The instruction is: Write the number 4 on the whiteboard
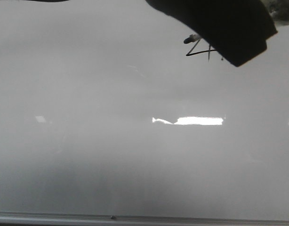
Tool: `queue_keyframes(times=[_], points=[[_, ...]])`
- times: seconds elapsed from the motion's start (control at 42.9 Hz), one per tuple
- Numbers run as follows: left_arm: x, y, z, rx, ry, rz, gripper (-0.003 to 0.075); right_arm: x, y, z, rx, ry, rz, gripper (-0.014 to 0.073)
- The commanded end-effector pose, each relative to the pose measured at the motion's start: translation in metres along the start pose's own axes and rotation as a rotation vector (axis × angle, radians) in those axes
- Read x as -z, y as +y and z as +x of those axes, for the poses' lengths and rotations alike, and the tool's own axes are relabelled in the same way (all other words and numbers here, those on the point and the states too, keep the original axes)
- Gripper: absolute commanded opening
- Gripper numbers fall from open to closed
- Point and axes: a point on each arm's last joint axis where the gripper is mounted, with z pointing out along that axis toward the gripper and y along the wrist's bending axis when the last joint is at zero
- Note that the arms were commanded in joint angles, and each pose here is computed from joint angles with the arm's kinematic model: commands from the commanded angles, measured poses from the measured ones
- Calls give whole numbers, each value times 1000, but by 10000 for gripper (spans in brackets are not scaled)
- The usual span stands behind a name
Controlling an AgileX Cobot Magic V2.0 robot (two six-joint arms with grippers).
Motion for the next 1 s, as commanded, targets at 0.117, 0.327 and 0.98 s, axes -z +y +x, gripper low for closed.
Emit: queue_keyframes(times=[0.117, 0.327, 0.98], points=[[15, 4, -20, -8, -124, -91, 340, 10, 1, -12, 7, -89, 21, -60], [15, 4, -20, -8, -123, -90, 177, 9, 1, -12, 6, -88, 21, -60], [19, 9, -17, 40, -88, -127, 123, 18, -2, -10, -36, -99, 131, 549]])
